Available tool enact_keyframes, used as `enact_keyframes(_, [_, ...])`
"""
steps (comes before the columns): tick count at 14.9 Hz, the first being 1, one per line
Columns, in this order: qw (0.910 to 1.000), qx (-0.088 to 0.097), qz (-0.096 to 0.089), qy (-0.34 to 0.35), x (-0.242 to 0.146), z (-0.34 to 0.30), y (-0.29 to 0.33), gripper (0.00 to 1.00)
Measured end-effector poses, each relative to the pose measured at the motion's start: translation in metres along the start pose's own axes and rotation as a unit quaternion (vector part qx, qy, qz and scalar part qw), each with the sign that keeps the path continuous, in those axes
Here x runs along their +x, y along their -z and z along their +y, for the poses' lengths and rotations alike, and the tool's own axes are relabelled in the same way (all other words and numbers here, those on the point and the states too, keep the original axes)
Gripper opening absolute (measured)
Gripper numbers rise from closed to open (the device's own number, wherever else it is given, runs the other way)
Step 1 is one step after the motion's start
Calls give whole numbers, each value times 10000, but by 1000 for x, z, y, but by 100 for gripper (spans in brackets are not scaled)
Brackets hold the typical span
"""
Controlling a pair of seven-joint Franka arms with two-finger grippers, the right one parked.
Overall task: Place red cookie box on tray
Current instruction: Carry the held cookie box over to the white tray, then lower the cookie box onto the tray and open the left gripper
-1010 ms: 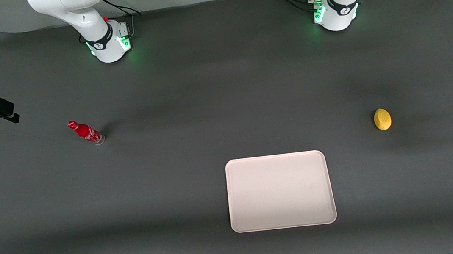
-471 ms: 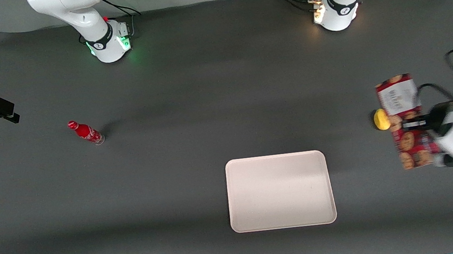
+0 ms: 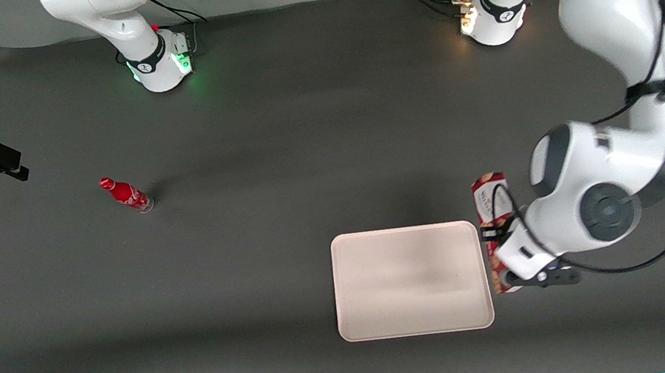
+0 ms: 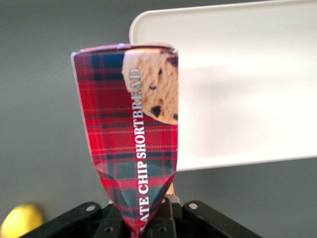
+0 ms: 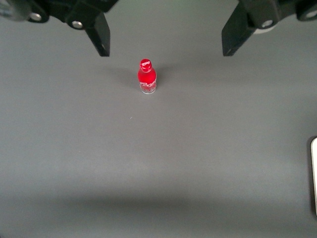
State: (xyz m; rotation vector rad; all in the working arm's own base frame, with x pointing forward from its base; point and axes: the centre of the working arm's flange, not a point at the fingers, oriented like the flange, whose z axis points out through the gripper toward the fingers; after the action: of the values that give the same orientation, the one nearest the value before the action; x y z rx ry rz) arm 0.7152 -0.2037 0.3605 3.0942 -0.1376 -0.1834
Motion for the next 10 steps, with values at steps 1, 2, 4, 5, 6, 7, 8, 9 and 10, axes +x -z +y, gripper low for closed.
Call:
enact_keyframes(1, [10000, 22, -46, -43, 7, 3, -32, 11])
enact_keyframes(2, [9999, 39, -113, -56, 12, 3, -60, 11])
enact_keyframes(4, [9999, 27, -98, -45, 20, -1, -96, 11])
enact_keyframes(5, [10000, 30, -54, -42, 24, -3, -106, 11])
enact_keyframes(6, [10000, 43, -15, -46, 26, -4, -111, 11])
enact_keyframes(7, [10000, 70, 22, -57, 27, -4, -115, 11])
enact_keyframes(8, [9999, 100, 52, -38, 28, -4, -118, 11])
enact_keyframes(9, [9999, 110, 94, 28, 29, -1, -121, 11])
enact_keyframes(10, [9998, 109, 133, 93, 29, 3, -126, 11])
